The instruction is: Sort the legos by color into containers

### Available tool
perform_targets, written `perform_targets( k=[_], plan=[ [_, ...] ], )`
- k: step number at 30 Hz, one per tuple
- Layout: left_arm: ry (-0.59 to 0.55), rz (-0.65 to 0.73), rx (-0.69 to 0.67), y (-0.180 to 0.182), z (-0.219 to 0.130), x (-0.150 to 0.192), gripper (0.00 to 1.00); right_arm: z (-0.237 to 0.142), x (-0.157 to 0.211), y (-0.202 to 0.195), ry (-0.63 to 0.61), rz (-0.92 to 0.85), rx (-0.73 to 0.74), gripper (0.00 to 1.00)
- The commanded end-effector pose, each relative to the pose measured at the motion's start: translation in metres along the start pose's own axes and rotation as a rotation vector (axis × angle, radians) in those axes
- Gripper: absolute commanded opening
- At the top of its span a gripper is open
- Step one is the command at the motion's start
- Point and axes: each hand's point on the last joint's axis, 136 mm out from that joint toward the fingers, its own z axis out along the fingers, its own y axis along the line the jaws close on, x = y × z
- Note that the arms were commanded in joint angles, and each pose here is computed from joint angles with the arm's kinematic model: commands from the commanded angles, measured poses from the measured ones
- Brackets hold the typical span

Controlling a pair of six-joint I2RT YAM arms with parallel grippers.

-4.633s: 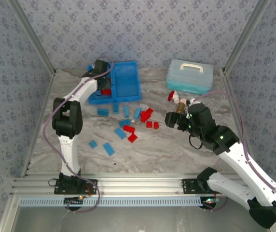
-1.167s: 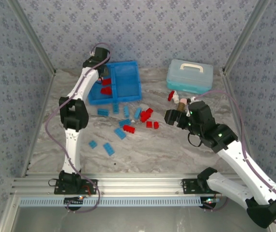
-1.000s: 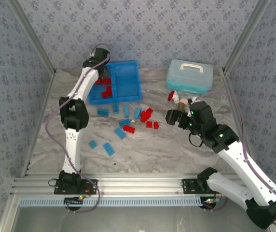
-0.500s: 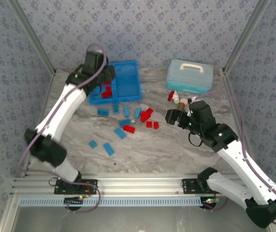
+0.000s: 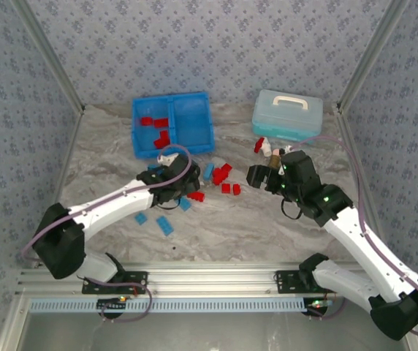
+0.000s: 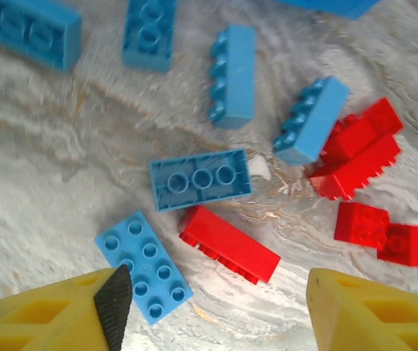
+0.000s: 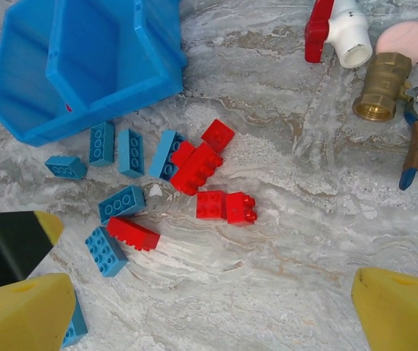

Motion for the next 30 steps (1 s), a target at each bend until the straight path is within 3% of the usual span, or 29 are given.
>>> perform_targets(
  k=[1,9,18,30],
  plan=[
    [-0.008,-0.252,0.057,-0.015,0.012,0.002,0.69,-0.001,0.002,-0.001,-0.003,0.027,-0.011,1.0],
    [0.125,-0.335,0.05,-0.052,0.05,0.021,0.71,-0.011,0.004,-0.009,-0.015,0.021,0.006,1.0],
    [0.181,-0.413,-0.116,-0.025,0.065,0.048,0.71,-0.022,0.006,-0.02,-0.039,0.032,0.027,1.0],
    [0.203,-0.363,-0.149,-0.024,0.07,0.051,0.63,-0.021,0.008,-0.022,-0.03,0.045,0.022,1.0]
  ],
)
